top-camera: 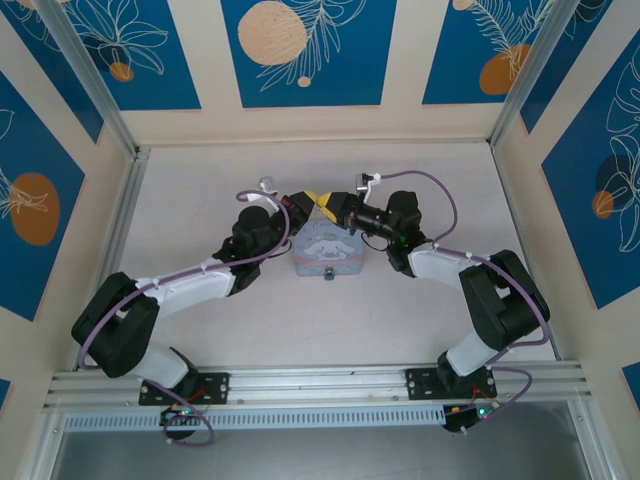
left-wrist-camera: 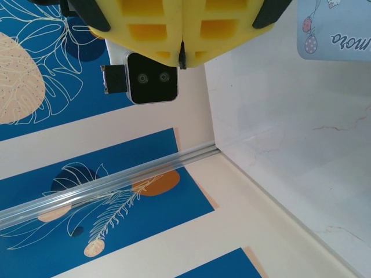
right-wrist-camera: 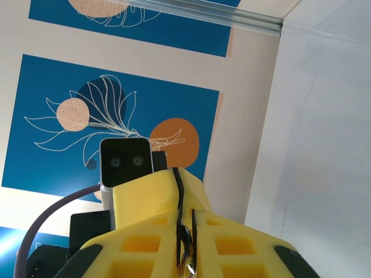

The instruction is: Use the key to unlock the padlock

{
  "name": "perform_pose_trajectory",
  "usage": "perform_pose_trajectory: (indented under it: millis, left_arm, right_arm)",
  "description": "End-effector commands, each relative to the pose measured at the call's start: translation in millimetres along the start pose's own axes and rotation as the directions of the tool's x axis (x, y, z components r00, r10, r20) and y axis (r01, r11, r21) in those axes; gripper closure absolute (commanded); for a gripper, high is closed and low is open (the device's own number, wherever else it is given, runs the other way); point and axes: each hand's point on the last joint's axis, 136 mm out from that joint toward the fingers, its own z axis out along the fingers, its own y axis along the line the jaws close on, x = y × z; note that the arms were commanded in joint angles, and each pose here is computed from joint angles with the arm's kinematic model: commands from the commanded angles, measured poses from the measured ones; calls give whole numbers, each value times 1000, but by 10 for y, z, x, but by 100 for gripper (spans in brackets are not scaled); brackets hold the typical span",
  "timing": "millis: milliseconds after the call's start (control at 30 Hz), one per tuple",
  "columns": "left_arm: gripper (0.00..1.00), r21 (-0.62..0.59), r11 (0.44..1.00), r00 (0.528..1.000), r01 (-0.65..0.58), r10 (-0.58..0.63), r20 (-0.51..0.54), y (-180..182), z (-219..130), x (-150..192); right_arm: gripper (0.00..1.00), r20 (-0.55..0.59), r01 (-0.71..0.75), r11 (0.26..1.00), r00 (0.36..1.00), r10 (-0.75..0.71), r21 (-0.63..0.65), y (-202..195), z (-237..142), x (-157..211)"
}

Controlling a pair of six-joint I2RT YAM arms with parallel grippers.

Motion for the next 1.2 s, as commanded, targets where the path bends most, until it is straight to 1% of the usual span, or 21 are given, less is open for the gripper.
perform_pose_trajectory:
  millis: [0,200,267,567,600,700,733,800,867,900,967,1000,1067,1167]
  left_arm:
    - [100,48,999,1000,7,-7,5,-185,-30,-32]
    - [100,49,999,1000,9,-9,3,-188,-26,-27]
    - [100,47,999,1000,10,-10,5,-183,-26,-32]
    - [100,34,999,1000,-14,14,4,-194,-45,-42]
    - [98,25,999,1000,-25,25,3,-194,-61,-44]
    - [80,-9,998,998,-61,61,8,-181,-144,-85]
    - [72,-17,997,997,-72,72,11,-184,-180,-97]
    - [49,-53,994,996,-91,92,21,-154,-287,-143]
    - [32,-97,988,992,-123,125,13,-103,-394,-158]
    - [26,-130,982,990,-140,141,0,-61,-454,-158]
    - [18,-187,964,982,-189,184,-43,6,-569,-137]
    - [16,-214,952,975,-220,209,-73,43,-629,-115]
    - [12,-260,928,961,-268,241,-133,124,-732,-62]
    - [9,-318,885,932,-339,269,-244,297,-863,67]
  right_arm:
    - [89,-2,17,1000,1000,-17,-13,9,26,13]
    - [96,-8,17,1000,1000,-17,-16,18,29,23]
    - [100,-7,18,1000,1000,-18,-18,24,30,22]
    - [100,-1,6,1000,1000,-6,-6,-31,-13,27]
    - [100,3,2,1000,1000,-2,-3,-40,-32,18]
    - [100,15,-16,1000,1000,16,11,-81,-105,-5]
    - [100,17,-20,1000,1000,20,17,-98,-127,-8]
    - [100,16,-24,999,1000,24,32,-121,-178,-6]
    - [100,15,-30,998,999,29,51,-152,-227,-1]
    - [100,10,-31,998,999,30,60,-161,-249,7]
    - [100,1,-32,996,999,32,82,-192,-302,27]
    - [100,-1,-32,995,999,32,94,-200,-335,35]
    - [100,-8,-27,992,1000,28,122,-226,-405,52]
    - [100,-19,-25,983,999,29,183,-287,-502,78]
